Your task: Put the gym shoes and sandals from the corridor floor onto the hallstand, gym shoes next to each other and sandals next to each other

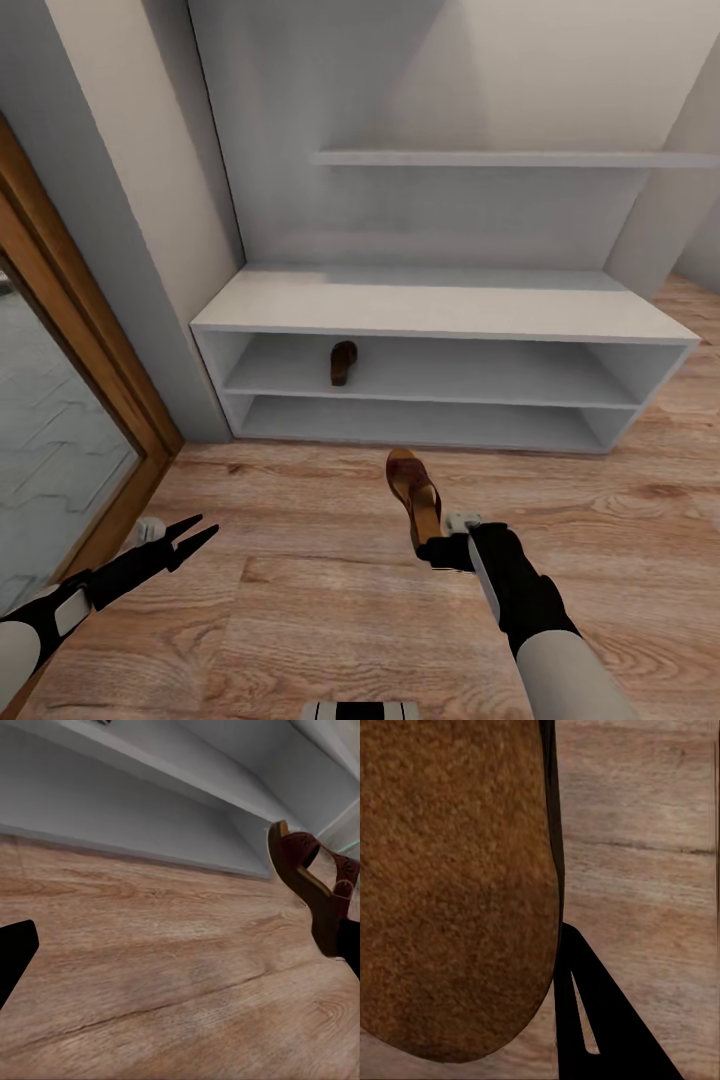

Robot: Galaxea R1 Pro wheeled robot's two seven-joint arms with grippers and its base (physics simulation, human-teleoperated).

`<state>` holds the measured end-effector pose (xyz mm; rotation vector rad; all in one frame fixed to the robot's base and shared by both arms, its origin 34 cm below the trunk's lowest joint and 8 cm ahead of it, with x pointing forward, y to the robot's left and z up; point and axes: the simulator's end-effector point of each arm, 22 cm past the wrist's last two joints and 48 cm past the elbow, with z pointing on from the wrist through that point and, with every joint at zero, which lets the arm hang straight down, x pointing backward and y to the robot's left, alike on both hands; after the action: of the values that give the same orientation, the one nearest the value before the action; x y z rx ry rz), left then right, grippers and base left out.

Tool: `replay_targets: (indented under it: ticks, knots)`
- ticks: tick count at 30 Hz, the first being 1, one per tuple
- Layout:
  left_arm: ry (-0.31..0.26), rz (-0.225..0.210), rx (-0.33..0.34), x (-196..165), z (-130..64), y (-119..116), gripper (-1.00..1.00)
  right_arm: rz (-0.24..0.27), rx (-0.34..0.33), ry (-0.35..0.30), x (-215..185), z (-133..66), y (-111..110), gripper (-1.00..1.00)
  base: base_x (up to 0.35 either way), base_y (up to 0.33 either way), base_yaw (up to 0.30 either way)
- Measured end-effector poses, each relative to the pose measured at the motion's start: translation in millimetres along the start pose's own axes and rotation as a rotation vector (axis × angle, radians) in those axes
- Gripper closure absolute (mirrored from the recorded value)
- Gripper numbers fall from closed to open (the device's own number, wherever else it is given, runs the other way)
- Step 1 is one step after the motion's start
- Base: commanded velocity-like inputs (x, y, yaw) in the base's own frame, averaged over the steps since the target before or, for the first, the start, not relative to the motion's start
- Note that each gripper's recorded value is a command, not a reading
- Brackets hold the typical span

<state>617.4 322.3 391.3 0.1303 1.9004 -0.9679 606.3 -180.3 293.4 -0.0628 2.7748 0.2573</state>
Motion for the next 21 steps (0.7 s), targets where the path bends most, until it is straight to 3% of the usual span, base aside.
replay_targets:
  ticks: [3, 7, 13, 21]
  knots:
    - [0.0, -0.001, 0.001, -0.1, -0.5, -0.1, -1.0, -0.02, 0.016, -0.088, -18.5, 0.1, -3.5, 1.0, 0.0, 0.0, 0.004]
    - [-0.001, 0.0, 0.003, -0.6, -0.6, -0.3, -1.0, -0.031, 0.126, -0.161, -34.5, -3.1, -27.1, 1.0, 0.0, 0.0, 0.001]
    - [0.0, 0.0, 0.004, -0.3, -0.7, -0.6, -1.0, -0.022, 0.23, -0.177, -38.0, -7.9, -49.9, 1.0, 0.0, 0.0, 0.0]
    - [-0.001, 0.0, 0.005, -1.1, -0.4, -0.6, -1.0, -0.015, 0.26, -0.18, -38.3, -9.5, -56.9, 1.0, 0.0, 0.0, 0.0]
